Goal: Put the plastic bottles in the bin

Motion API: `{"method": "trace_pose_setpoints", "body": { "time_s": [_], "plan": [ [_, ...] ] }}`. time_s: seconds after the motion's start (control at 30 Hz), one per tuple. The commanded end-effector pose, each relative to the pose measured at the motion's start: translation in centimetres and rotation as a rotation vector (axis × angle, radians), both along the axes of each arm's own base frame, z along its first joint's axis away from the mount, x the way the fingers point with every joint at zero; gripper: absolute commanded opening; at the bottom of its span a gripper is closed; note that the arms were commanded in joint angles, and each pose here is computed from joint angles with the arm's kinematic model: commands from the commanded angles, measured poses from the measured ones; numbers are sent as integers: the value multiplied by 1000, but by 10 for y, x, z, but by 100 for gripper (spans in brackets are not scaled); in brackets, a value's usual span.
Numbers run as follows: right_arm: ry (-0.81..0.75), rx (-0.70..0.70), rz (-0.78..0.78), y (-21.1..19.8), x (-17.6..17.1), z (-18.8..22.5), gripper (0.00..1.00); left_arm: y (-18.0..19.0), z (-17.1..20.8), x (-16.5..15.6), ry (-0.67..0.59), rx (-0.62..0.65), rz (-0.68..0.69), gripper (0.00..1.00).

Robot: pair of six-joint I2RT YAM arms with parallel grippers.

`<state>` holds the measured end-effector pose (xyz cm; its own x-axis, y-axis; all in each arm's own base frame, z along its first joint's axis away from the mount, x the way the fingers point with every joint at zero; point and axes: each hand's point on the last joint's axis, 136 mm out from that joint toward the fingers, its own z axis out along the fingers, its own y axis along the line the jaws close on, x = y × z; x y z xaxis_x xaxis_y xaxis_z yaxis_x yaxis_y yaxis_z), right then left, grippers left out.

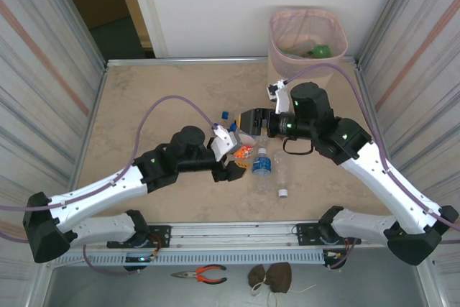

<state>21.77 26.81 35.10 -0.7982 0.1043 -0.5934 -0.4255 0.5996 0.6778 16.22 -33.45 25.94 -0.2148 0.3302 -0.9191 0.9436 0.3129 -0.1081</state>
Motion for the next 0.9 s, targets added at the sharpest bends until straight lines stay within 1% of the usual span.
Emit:
{"method": "trace_pose_setpoints", "body": {
  "time_s": [0.0, 0.1, 0.53, 0.6, 0.67, 0.8, 0.87],
  "plan": [
    [30, -26, -17, 1, 0, -10, 77, -4, 26, -2, -67, -61, -25, 58],
    [42, -49, -25, 0, -1, -17, 76, -4, 27, 0, -78, -62, -14, 58],
    [54, -136, -206, -39, 3, -29, 68, 3, 42, 9, -133, -105, 50, 58],
    [56, -137, -216, -40, 3, -29, 68, 4, 43, 9, -136, -111, 53, 58],
    [57, -107, -193, -35, 2, -26, 68, 4, 44, 10, -140, -112, 55, 58],
    [61, 16, -51, -5, -9, -12, 73, 3, 41, 10, -135, -99, 55, 58],
    [72, 18, -8, 3, -14, -14, 74, 3, 42, 11, -136, -100, 54, 58]
  ]
}}
